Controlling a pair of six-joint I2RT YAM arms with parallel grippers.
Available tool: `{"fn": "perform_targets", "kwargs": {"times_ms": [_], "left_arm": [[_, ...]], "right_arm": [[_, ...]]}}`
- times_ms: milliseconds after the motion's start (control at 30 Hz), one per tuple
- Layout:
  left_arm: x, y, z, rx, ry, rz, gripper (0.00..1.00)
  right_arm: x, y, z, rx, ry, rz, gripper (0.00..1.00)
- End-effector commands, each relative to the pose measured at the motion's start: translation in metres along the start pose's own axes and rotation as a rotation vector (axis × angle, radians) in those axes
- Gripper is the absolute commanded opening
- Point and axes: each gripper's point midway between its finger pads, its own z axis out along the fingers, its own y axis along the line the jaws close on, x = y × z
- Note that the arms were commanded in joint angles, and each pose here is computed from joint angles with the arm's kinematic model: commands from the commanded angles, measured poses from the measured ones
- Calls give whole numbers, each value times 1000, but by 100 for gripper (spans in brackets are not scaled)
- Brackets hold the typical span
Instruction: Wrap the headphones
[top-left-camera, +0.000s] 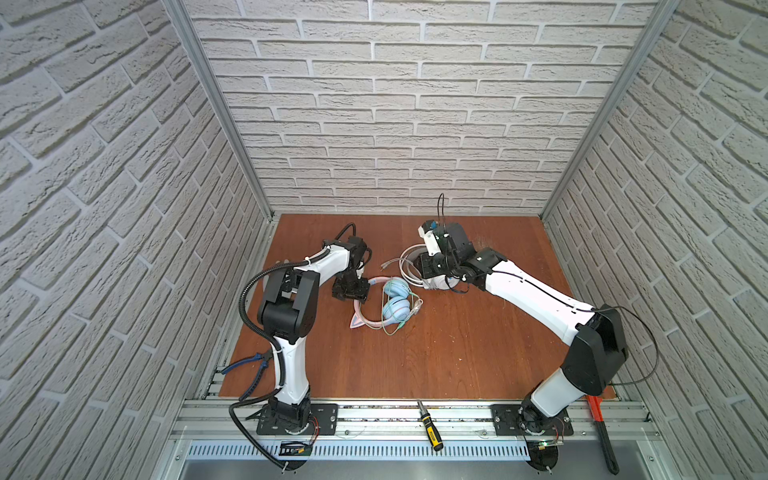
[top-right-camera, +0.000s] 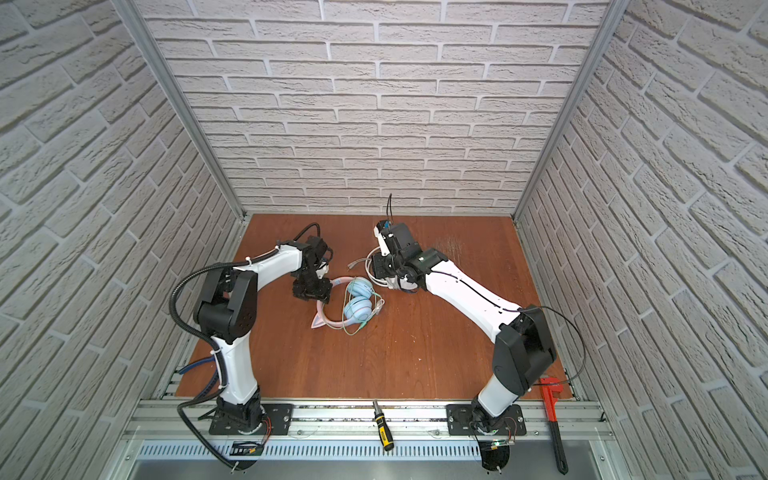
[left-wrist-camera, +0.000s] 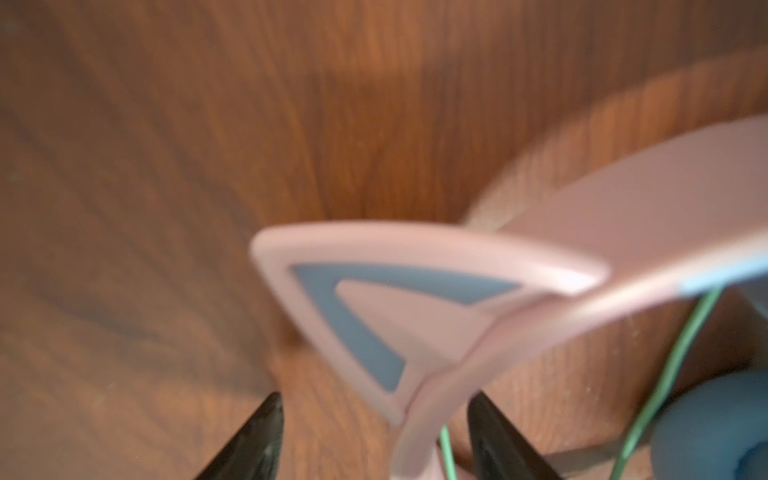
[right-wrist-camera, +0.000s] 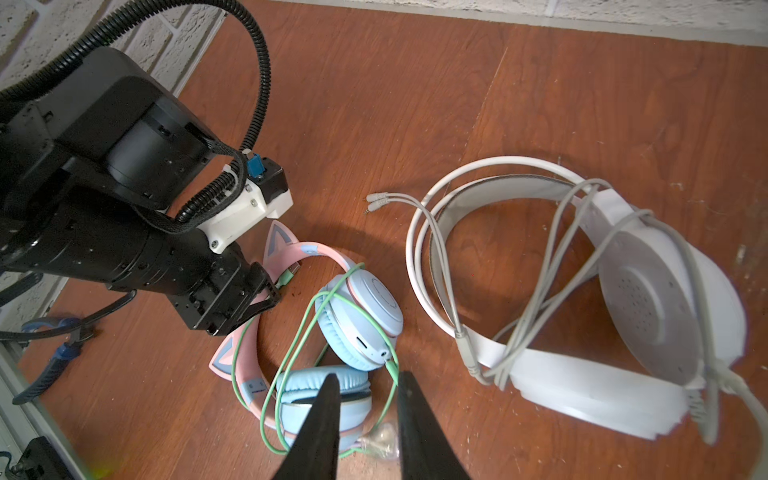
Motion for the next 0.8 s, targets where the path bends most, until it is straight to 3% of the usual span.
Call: {"fn": "perform_targets", "kwargs": {"times_ms": [0,133,233,267,300,333,600,767], "left_arm": [[-10,11,-53,-53,-121,-60,80],[-20,22,-102,-108,-282,-94,89],[-25,38,-138,-175,-442,-130,97],[-25,46,-151,-210,-509,-149,98],[-24,54,-163,-241,-579,-172,98],[-21,64,-174,-262,-644,-207,98],[22,139,-180,-377,-973,-483,98],[37,158,-163,-474,-1101,-502,98]], "right_arm": [[-7,-7,-33,44,-66,-58,34],[0,-30,-64,144,-125,-69,47],[10,-50,-88,221,-168,-76,64],[15,-60,-97,259,-180,-75,71],[20,-70,-106,299,-194,-69,96],[28,-82,-113,340,-198,-64,99],[95,-192,-166,689,-357,70,100],[125,-227,-177,822,-543,89,100]]}}
